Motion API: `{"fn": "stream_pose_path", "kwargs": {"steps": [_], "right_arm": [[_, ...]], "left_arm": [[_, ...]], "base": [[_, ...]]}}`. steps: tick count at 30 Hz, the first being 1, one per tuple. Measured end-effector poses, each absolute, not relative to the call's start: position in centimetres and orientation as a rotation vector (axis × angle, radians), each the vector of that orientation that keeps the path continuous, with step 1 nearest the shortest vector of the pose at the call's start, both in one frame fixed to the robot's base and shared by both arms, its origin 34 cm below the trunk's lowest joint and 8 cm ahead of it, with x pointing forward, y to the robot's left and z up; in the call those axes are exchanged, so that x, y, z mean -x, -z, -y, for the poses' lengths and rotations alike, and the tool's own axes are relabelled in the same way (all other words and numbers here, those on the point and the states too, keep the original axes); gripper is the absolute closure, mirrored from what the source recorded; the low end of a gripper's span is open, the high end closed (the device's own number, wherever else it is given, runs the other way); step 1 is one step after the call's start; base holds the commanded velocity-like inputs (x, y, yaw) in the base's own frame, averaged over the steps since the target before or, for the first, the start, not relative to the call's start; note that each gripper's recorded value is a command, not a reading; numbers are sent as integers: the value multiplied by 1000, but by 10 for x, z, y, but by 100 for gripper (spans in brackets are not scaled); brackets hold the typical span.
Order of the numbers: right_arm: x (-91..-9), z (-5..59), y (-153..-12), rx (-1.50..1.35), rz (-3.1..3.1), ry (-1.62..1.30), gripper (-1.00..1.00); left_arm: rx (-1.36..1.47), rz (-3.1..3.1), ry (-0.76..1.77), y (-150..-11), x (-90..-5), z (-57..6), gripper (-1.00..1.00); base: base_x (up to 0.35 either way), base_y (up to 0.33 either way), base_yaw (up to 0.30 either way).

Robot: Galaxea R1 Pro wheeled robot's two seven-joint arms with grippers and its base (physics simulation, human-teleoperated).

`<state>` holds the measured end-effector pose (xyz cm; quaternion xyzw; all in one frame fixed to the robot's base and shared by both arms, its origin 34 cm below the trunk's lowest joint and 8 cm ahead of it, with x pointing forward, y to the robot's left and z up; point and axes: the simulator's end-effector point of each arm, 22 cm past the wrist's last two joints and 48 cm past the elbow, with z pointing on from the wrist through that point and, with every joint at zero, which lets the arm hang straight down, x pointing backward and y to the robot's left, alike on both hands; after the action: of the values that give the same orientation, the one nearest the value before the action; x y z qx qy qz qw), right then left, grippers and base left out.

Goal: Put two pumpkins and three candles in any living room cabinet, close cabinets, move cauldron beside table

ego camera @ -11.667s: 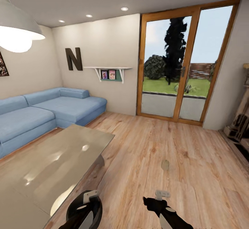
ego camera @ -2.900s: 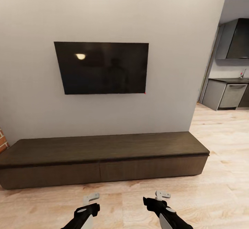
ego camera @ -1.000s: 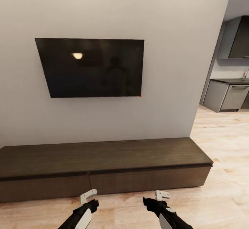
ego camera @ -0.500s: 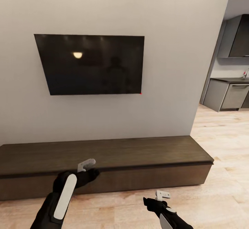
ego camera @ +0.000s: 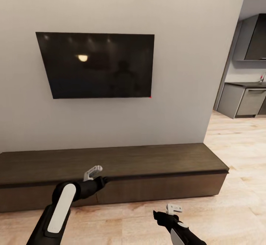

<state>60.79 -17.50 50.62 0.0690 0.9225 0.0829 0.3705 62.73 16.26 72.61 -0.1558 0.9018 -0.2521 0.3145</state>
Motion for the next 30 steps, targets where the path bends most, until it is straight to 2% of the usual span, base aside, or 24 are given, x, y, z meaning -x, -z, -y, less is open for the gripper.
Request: {"fn": "stream_pose_path", "kwargs": {"steps": [8,13,16,30], "right_arm": [[-606,173,-491,-244,-2366,-243,-100],[-608,195,-482,-566,-2323,-359,-100],[-615,203,-484,-670,-2265,-455,-100],[-630,228,-484,-735,-2102,-663,-100]], "left_arm": [[457,-2322,899,-730,-624,-162,-100],[480,-2275,1068,-738,-619,-170,-100],[469,-2277,1094,-734,-616,-167,-100],[426,-2282,1193,-711,-602,-140,-100]], "base": [[0,0,0],[0,0,0],[0,0,0],[0,0,0]]}}
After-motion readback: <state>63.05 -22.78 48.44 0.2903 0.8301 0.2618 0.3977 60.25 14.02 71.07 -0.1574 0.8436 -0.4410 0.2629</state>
